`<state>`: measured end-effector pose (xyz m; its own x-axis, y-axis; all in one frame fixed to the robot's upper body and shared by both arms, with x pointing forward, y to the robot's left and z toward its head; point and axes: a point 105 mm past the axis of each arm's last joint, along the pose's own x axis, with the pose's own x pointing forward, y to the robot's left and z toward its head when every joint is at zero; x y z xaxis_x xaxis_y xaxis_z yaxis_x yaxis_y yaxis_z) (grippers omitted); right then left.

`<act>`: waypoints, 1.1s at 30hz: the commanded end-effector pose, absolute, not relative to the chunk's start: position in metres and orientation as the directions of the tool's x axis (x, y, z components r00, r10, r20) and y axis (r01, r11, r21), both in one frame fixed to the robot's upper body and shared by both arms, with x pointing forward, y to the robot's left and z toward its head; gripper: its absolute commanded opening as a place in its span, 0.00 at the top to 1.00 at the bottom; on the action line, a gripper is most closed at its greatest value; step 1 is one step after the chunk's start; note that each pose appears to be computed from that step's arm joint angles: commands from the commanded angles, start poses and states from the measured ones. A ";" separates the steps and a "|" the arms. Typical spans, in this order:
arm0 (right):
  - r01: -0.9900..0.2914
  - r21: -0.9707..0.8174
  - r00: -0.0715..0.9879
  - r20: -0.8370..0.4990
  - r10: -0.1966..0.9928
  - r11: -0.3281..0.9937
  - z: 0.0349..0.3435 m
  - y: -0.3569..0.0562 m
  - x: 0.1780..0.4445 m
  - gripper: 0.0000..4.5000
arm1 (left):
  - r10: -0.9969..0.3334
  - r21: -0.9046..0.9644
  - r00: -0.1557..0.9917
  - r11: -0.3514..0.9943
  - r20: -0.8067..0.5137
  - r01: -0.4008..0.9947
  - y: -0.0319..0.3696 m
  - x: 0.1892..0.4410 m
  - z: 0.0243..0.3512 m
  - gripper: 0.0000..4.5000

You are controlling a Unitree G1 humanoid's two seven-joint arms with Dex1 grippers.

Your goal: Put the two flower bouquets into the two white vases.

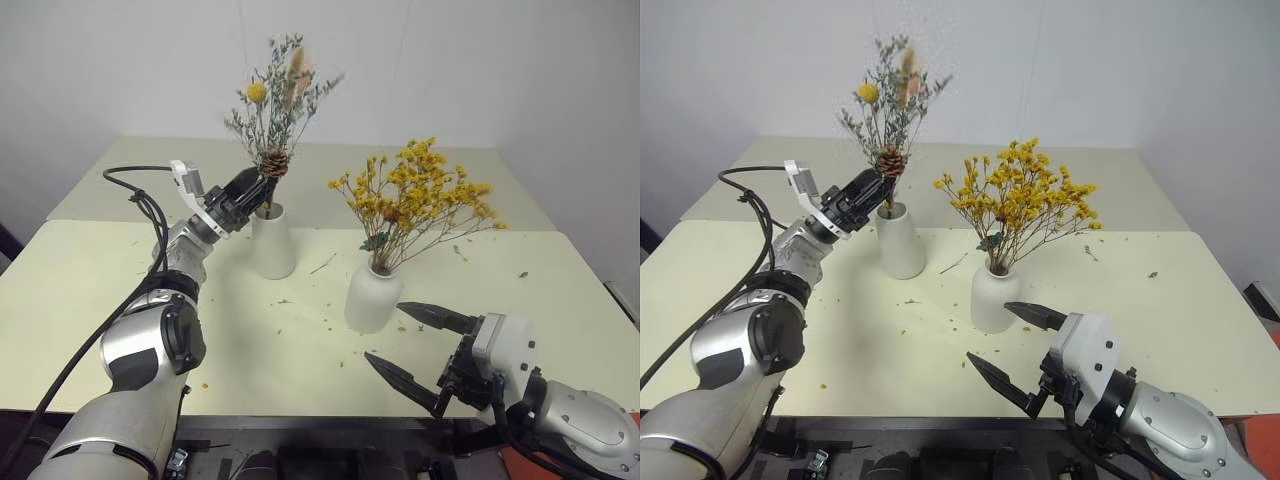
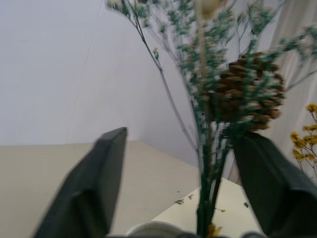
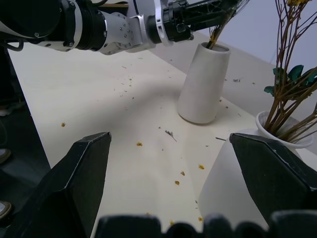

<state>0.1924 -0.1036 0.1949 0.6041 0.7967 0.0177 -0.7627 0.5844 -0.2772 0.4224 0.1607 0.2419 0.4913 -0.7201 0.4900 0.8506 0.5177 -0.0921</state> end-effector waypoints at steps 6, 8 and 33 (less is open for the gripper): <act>-0.752 -0.300 0.605 0.038 0.795 0.586 0.201 -0.105 0.195 0.00 | -0.742 -0.025 0.455 0.511 0.493 0.859 0.176 0.414 0.250 0.01; -0.753 -0.301 0.604 0.039 0.796 0.585 0.201 -0.105 0.195 0.00 | -0.722 -0.037 0.486 0.540 0.492 0.841 0.182 0.416 0.248 0.01; -0.740 -0.313 0.618 0.032 0.785 0.595 0.200 -0.108 0.203 0.00 | -0.845 0.122 0.487 0.519 0.219 0.846 0.208 0.399 0.227 0.01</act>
<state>0.2056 -0.1085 0.1939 0.6170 0.7868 0.0133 -0.7507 0.5937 -0.2897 0.4042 0.1959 0.2110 0.4948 -0.8497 0.1822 0.8560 0.5127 0.0662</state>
